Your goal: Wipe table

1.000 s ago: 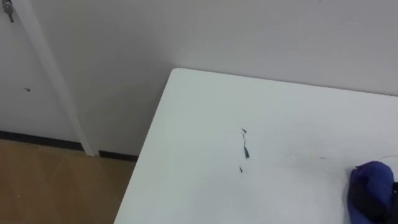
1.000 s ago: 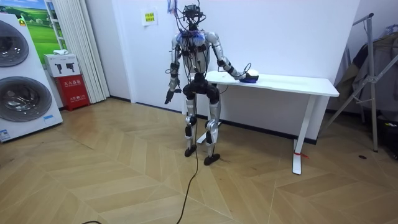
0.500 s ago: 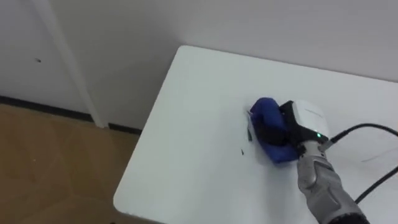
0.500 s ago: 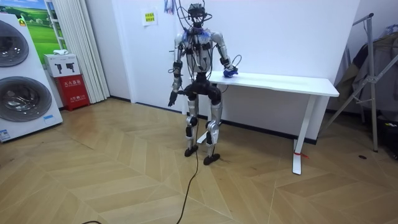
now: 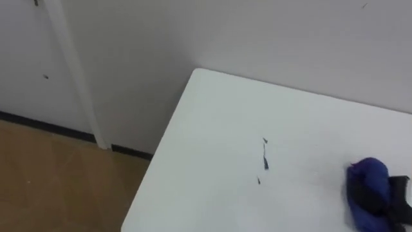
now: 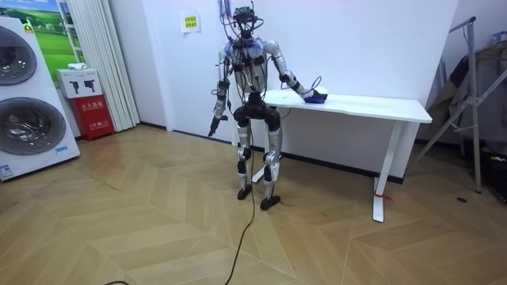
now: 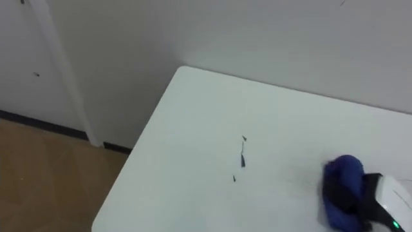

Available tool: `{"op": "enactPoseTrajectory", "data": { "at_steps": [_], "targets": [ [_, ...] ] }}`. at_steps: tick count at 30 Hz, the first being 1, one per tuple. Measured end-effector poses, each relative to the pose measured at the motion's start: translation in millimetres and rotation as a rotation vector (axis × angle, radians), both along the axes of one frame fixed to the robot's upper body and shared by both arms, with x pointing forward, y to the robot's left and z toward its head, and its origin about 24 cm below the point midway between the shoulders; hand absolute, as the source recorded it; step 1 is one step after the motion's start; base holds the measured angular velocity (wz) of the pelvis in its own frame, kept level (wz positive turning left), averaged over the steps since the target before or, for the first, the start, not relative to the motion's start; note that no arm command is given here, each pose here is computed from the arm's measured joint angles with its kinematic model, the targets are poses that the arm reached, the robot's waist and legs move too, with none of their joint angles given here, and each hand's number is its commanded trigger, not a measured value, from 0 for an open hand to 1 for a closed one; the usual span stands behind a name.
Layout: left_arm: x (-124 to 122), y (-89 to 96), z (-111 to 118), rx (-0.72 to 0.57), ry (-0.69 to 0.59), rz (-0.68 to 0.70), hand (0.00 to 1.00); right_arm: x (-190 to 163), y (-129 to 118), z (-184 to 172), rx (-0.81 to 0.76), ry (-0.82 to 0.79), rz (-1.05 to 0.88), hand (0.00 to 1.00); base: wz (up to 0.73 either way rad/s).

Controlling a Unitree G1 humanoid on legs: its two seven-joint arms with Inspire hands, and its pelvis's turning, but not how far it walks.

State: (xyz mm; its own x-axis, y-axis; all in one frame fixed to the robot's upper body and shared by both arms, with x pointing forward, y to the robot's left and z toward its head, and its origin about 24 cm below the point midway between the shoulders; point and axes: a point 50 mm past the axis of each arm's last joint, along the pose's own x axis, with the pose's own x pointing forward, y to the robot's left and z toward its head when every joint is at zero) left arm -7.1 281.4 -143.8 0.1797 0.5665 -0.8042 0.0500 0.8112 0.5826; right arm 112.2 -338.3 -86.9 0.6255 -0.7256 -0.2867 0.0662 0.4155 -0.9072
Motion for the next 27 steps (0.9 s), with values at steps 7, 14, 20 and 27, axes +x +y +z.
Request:
{"op": "enactPoseTrajectory", "data": {
  "at_steps": [7,14,20,27],
  "targets": [
    [52,-4.8,-4,-0.004,-0.081,-0.129,0.00,82,59,9,0.029,-0.044,0.127,1.00,-0.83],
    [97,4.3,8,0.003,-0.191,-0.208,0.00,169,144,51,0.099,-0.254,0.517,1.00,0.39],
    [30,24.5,7,0.029,-0.077,-0.044,0.00,114,102,26,0.048,-0.211,0.437,1.00,0.64],
    [20,-9.4,-8,-0.066,-0.053,-0.001,0.00,130,96,46,0.027,-0.115,0.543,1.00,-0.29]
  ]
}}
